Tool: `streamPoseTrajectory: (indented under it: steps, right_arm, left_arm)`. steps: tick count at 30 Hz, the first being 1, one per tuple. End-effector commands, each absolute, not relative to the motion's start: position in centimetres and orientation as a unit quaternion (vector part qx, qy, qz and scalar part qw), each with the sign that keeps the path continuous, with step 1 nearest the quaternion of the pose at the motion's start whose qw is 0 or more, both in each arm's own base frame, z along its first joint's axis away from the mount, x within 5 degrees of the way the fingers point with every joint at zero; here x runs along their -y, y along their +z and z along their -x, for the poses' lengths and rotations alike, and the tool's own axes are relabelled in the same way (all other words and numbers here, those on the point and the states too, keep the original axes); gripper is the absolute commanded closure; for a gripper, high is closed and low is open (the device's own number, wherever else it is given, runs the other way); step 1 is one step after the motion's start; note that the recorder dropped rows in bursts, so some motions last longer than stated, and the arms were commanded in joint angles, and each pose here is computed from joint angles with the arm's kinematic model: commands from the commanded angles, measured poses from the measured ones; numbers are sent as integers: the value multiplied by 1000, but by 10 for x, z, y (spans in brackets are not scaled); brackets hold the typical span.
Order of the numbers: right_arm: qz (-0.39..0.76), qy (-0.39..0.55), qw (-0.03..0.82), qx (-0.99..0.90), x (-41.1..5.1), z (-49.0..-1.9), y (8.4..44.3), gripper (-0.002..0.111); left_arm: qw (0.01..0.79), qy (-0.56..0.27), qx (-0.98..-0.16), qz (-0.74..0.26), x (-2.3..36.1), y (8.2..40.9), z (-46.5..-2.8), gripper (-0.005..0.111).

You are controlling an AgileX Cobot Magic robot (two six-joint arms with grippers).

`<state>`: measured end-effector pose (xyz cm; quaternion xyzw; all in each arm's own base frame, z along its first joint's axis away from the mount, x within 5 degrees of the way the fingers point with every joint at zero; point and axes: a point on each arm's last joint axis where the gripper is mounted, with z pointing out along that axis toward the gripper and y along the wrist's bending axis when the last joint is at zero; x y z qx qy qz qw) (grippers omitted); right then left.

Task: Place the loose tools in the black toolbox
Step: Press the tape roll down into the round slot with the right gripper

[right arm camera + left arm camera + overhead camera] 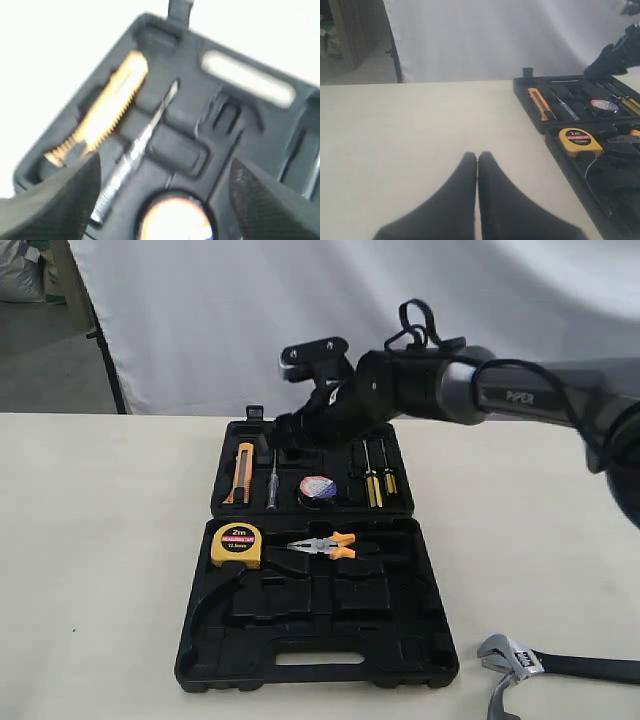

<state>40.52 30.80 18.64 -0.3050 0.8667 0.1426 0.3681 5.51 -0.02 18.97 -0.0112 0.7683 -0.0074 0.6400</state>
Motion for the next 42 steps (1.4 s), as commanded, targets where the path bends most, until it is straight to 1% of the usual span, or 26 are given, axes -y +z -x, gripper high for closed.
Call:
streamPoseTrajectory:
  steps: [1,3,4,5,6,7,8,9,10,11,12,14,16,18,21,26,28,30,32,34,36,40,42]
  right_arm:
    - [307,148,394,-853,-303,-399,228,42]
    - [323,141,387,-852,-301,-397,229,50]
    - [336,135,379,-852,-301,-396,228,61]
    - [340,132,375,-852,-300,-395,226,69]
    - [344,127,359,-858,-300,-395,214,90]
    - [345,124,351,-862,-300,-395,206,101]
    - [346,120,331,-870,-301,-396,186,108]
    - [346,117,323,-873,-301,-396,177,108]
    - [350,109,299,-881,-301,-397,148,108]
    - [351,106,289,-884,-301,-397,136,108]
    - [354,99,263,-892,-301,-397,109,108]
    - [356,94,246,-897,-300,-396,90,108]
    - [361,89,245,-896,-300,-396,88,108]
    - [360,91,253,-893,-300,-397,97,108]
    - [362,95,263,-889,-301,-397,124,108]
    - [357,106,318,-872,-300,-397,171,108]
    - [354,110,338,-865,-300,-397,183,108]
    - [353,110,348,-862,-300,-399,185,108]
    - [350,108,351,-862,-298,-403,181,108]
    - [345,103,344,-867,-293,-409,168,108]
    - [338,98,330,-876,-289,-414,150,108]
    - [334,88,280,-896,-283,-417,103,108]
    - [336,84,260,-901,-282,-415,87,108]
  left_arm:
    - [640,-10,-768,11,0,189,-55,106]
    - [640,-10,-768,11,0,189,-55,106]
    - [640,-10,-768,11,0,189,-55,106]
    - [640,-10,-768,11,0,189,-55,106]
    - [640,-10,-768,11,0,189,-55,106]
    - [640,-10,-768,11,0,189,-55,106]
    - [640,-10,-768,11,0,189,-55,106]
    - [640,-10,-768,11,0,189,-55,106]
    - [640,-10,-768,11,0,189,-55,106]
    - [640,-10,-768,11,0,189,-55,106]
    - [640,-10,-768,11,0,189,-55,106]
    - [640,-10,-768,11,0,189,-55,106]
    - [640,-10,-768,11,0,189,-55,106]
    - [640,-10,-768,11,0,189,-55,106]
    - [640,-10,-768,11,0,189,-55,106]
    - [640,-10,-768,11,0,189,-55,106]
    - [640,-10,-768,11,0,189,-55,106]
    - [640,-10,-768,11,0,189,-55,106]
    - [640,-10,-768,11,0,189,-55,106]
    - [640,-10,-768,11,0,189,-55,106]
    - [640,-10,-768,11,0,189,-55,106]
    - [640,-10,-768,11,0,189,-55,106]
    - [640,-10,-768,11,0,189,-55,106]
